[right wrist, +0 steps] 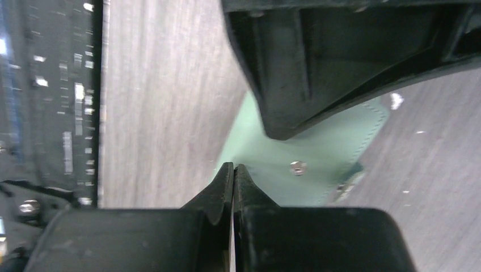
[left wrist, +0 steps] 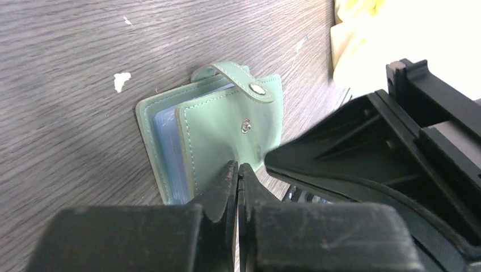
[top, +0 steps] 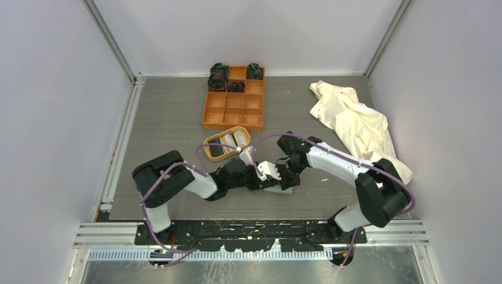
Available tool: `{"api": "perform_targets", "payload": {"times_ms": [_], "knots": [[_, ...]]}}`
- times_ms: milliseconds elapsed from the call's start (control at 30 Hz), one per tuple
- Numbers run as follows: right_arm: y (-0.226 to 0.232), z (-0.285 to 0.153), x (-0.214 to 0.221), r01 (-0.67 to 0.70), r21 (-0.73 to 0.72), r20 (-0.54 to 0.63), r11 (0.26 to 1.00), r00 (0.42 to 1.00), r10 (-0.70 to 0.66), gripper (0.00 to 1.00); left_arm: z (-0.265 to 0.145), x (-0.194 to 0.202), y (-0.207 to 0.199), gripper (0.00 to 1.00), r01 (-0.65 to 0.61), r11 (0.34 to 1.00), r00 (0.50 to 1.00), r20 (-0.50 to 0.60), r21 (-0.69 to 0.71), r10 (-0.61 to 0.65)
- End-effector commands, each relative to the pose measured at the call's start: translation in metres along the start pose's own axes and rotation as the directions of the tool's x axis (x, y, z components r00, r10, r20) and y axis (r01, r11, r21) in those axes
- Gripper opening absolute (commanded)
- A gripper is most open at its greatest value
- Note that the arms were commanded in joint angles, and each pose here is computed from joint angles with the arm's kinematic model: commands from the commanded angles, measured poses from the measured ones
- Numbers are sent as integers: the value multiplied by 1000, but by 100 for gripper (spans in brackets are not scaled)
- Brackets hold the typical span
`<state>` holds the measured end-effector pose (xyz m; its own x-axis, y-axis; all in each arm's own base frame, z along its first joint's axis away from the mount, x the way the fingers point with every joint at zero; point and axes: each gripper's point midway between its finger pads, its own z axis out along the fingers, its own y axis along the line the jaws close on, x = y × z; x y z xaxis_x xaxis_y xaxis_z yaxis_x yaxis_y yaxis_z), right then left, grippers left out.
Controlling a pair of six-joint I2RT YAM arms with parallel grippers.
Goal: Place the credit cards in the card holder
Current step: Close the card holder at the center of the board.
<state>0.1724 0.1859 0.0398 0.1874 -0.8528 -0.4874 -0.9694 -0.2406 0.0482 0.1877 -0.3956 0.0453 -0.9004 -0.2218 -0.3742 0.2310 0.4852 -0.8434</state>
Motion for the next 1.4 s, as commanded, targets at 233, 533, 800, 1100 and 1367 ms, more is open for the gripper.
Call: {"api": "perform_targets", "payload": {"times_ms": [233,533,800,1100,1367], "knots": [[-28,-56,-32,-124,169,254,978,964,78,52,-3,-2,47,0,12,988,1000,29,-157,-7],[-63,-38,-21,-155,197,201,968,973,115,52,-2,-2,50,0,21,986,999,33,-164,-16],[-72,-27,-12,-165,181,155,970,978,137,40,-1,-2,49,0,19,987,999,29,-158,-15],[-76,-27,-14,-185,164,149,969,976,161,6,-2,-1,50,0,21,988,999,28,-154,-17],[-65,-34,-18,-195,129,163,972,971,173,1,-3,-2,53,0,27,986,999,34,-166,-22]]}}
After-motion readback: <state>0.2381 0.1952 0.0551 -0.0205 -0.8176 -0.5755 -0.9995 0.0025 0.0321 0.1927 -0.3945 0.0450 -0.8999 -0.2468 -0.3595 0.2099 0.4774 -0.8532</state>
